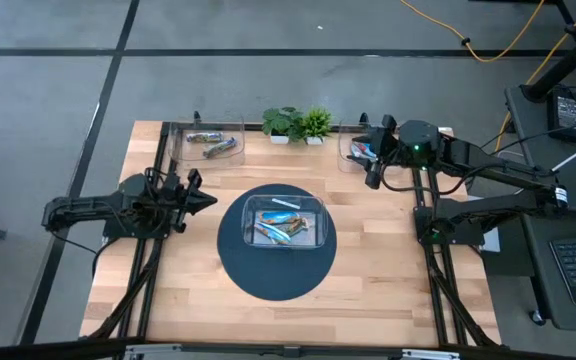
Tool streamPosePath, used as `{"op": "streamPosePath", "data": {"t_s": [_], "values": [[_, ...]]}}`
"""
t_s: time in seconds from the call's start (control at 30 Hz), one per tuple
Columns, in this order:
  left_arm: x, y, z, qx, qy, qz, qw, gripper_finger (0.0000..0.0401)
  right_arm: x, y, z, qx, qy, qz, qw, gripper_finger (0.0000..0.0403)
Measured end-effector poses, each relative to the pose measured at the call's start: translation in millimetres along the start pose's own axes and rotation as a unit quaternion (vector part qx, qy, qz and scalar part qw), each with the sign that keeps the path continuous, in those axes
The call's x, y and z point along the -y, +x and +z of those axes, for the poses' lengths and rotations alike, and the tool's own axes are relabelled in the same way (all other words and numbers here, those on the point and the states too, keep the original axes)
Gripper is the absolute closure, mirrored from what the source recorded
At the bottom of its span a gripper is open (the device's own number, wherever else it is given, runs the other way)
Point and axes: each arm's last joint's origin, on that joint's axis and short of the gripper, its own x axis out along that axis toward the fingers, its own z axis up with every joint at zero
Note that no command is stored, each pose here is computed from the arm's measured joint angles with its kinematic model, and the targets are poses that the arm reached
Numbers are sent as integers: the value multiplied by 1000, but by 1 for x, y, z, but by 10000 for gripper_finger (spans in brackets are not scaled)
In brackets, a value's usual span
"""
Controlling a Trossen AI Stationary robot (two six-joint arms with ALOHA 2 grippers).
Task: Pick and place Granola Bars by type
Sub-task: Return to Home Position
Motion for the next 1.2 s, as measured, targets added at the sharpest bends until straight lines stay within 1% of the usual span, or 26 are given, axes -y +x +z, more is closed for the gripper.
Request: {"op": "streamPosePath", "data": {"t_s": [0.1,0.17,0.2,0.27,0.33,0.53,0.77,1.0,1.1,1.2], "values": [[-2,0,-6,-31,-11,17,999,399,1,0,0,-1,2,-3,1000,176],[-3,0,-6,-29,-8,20,999,398,1,0,0,-1,3,-3,1000,176],[-4,0,-8,-35,-3,33,999,399,1,0,0,-1,3,-3,1000,176],[-8,-2,-14,-62,4,79,995,400,2,0,-1,-2,3,-5,1000,176],[-9,-2,-15,-66,18,101,993,400,3,0,-1,-2,5,-7,1000,176],[-11,0,-19,-92,80,99,988,399,6,1,-1,-4,6,-12,1000,176],[-11,0,-19,-93,70,100,988,398,5,1,-1,-1,8,-5,1000,176],[-11,0,-19,-94,83,101,987,399,6,-3,1,16,18,3,1000,176],[-11,0,-19,-93,83,101,987,396,6,-13,3,44,20,10,999,191],[-11,0,-19,-93,83,101,987,396,5,-27,-8,89,22,5,996,234]]}}
